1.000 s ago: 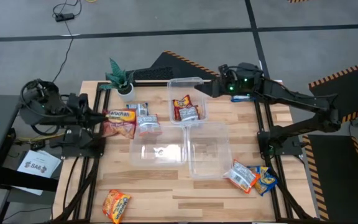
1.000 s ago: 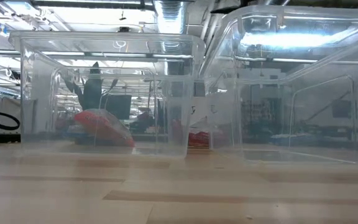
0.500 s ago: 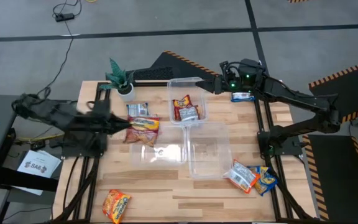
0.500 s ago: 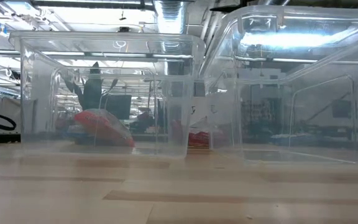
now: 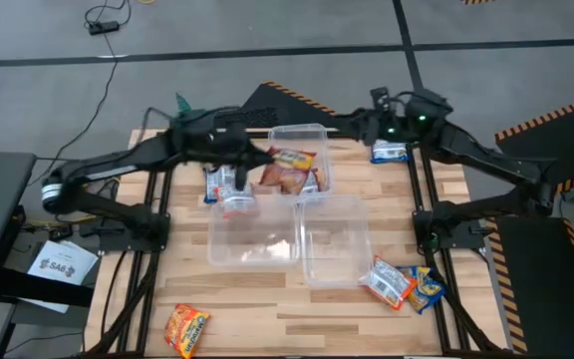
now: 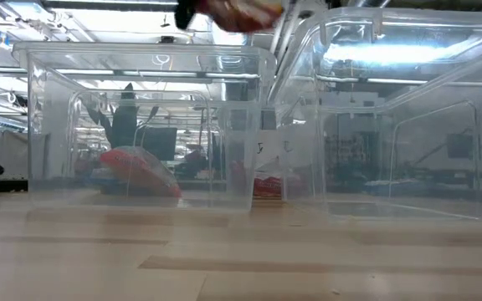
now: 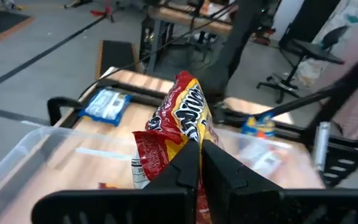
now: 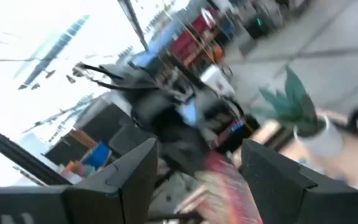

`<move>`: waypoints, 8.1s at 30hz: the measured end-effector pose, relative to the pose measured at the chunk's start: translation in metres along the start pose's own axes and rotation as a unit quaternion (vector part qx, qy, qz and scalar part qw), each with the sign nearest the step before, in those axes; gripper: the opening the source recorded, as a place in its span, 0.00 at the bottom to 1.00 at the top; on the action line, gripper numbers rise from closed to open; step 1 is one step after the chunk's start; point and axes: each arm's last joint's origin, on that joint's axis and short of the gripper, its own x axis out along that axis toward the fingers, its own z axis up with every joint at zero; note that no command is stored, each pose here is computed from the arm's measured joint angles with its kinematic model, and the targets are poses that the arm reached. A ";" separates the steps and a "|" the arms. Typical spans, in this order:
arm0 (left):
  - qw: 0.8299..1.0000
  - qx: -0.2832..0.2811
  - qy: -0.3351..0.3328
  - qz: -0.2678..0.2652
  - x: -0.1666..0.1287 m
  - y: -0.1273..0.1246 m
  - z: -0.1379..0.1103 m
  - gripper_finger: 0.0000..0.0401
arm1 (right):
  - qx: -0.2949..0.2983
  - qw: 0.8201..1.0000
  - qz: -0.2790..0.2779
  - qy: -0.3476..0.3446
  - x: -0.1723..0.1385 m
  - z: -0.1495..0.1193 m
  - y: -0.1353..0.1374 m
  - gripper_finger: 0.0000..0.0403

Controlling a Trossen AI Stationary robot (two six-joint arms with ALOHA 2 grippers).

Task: Sort Maruchan noodles
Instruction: Put the red noodle pack into the top transparent bin, then put the top left blue noodle pack into the bottom left transparent bin, then put the top blue noodle pack into the bottom left transparent bin

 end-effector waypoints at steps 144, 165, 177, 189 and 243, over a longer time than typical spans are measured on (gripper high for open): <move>0.934 -0.209 -0.146 0.251 -0.138 0.007 -0.083 0.00 | -0.032 0.998 -0.053 -0.001 -0.029 0.008 0.000 0.63; 0.958 -0.181 0.222 -0.013 -0.068 -0.100 -0.108 0.00 | -0.025 0.997 -0.069 0.015 -0.030 0.005 -0.004 0.63; 0.966 -0.147 0.203 0.070 -0.056 -0.100 -0.117 0.03 | -0.025 0.997 -0.069 0.015 -0.030 0.005 -0.004 0.63; 0.954 -0.115 0.267 0.066 -0.034 -0.090 -0.135 0.01 | -0.024 0.997 -0.072 0.018 -0.030 0.004 -0.004 0.63; 0.994 -0.043 0.089 -0.050 -0.070 -0.049 -0.042 0.51 | 0.002 0.998 -0.035 0.053 -0.029 0.002 -0.002 0.63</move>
